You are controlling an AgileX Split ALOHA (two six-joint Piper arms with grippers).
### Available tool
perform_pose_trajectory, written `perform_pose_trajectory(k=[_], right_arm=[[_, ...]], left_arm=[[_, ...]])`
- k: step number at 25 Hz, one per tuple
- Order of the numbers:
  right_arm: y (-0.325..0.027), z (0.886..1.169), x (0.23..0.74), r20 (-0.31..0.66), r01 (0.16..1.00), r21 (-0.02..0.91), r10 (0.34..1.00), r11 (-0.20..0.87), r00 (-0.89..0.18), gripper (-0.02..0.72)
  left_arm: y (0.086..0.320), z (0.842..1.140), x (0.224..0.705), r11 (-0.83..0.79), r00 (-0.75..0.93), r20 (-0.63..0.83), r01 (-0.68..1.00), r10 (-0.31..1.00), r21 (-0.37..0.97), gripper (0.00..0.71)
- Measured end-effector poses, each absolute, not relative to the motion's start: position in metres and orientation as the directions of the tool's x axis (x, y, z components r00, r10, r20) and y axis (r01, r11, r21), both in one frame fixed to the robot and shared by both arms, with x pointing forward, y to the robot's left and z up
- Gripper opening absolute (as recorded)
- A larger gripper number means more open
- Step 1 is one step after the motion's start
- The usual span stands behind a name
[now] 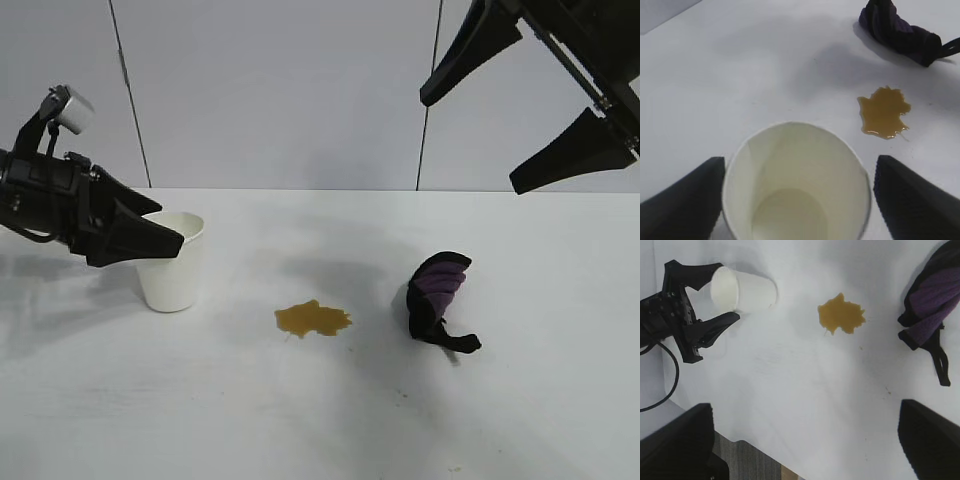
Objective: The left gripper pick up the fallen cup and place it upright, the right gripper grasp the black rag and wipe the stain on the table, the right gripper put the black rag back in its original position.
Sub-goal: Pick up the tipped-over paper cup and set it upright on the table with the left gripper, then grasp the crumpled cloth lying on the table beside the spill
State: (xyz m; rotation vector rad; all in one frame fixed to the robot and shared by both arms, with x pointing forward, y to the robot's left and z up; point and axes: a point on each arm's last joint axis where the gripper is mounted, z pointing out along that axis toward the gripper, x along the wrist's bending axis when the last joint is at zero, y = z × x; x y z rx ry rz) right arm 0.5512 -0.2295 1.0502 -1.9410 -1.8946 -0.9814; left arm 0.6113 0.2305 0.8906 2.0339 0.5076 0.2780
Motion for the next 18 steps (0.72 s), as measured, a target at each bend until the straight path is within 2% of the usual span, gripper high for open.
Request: perform_pose_trajectory(k=[7, 10, 18], right_arm=[[-0.230, 1.050, 0.551, 0.617, 0.956, 0.268, 0.783, -0.118, -0.076, 0.694], [-0.230, 1.050, 0.551, 0.617, 0.956, 0.268, 0.783, -0.118, -0.076, 0.694], [-0.230, 1.050, 0.551, 0.617, 0.956, 0.268, 0.783, -0.118, -0.076, 0.694]], left_arm=[[0.231, 0.890, 0.610, -0.414, 0.866, -0.083, 0.318, 0.493, 0.853, 0.633], [0.236, 0.897, 0.611, -0.458, 0.847, -0.052, 0.338, 0.530, 0.822, 0.633], [0.242, 0.965, 0.598, -0.428, 0.783, -0.051, 0.392, 0.620, 0.815, 0.633]])
